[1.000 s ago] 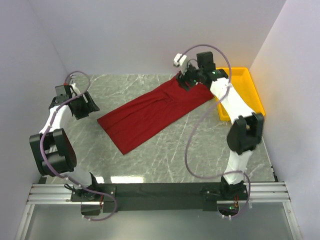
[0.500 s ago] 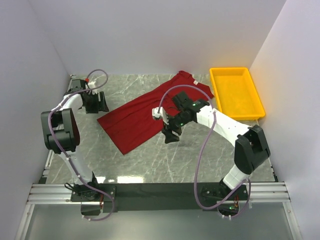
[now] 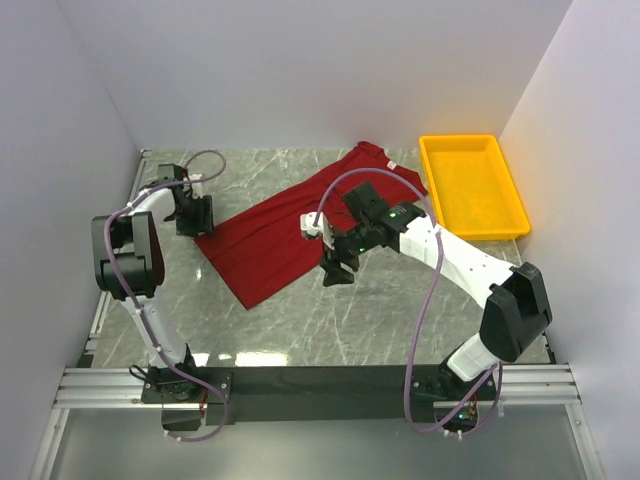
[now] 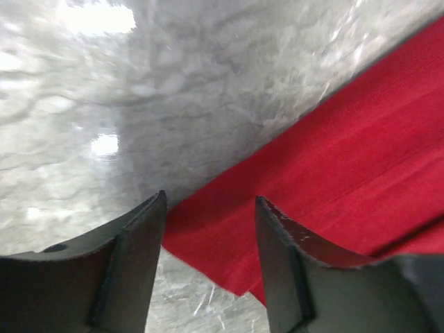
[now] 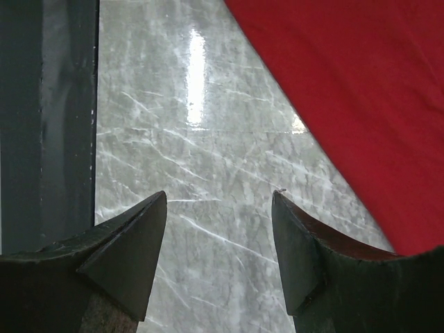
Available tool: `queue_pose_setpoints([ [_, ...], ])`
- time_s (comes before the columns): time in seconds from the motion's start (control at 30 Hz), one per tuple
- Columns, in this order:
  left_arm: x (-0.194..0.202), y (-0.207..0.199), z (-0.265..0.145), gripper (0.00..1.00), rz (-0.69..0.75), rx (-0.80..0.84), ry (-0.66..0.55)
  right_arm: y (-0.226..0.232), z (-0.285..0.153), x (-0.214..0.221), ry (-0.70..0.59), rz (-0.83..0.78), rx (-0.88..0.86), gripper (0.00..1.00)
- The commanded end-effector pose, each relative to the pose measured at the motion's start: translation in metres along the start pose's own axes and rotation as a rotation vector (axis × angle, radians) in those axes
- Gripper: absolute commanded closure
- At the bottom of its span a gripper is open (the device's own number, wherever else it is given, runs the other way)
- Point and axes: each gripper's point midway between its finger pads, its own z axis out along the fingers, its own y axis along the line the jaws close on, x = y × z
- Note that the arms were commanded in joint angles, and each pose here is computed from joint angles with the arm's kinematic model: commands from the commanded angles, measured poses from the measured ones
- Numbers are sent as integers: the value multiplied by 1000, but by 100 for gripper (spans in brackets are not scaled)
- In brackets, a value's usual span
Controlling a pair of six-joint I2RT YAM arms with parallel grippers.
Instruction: Fold and stack the t-shirts
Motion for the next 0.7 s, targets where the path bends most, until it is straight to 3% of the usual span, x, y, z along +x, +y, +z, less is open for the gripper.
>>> queue_pose_setpoints([
  [0.0,22,2,13,43,28,-50,92,0,-2,-19,-28,-36,2,31],
  [0.37,33,13,8,62,-61,-149,124,13,63,-28,55,-155,-20,31],
  [0.53,43,11,2,59,-110,-162,130,22,119,-51,63,-269,64,30],
  [0.67,41,10,-2,49,-141,-164,116,19,163,-56,97,-259,167,27],
])
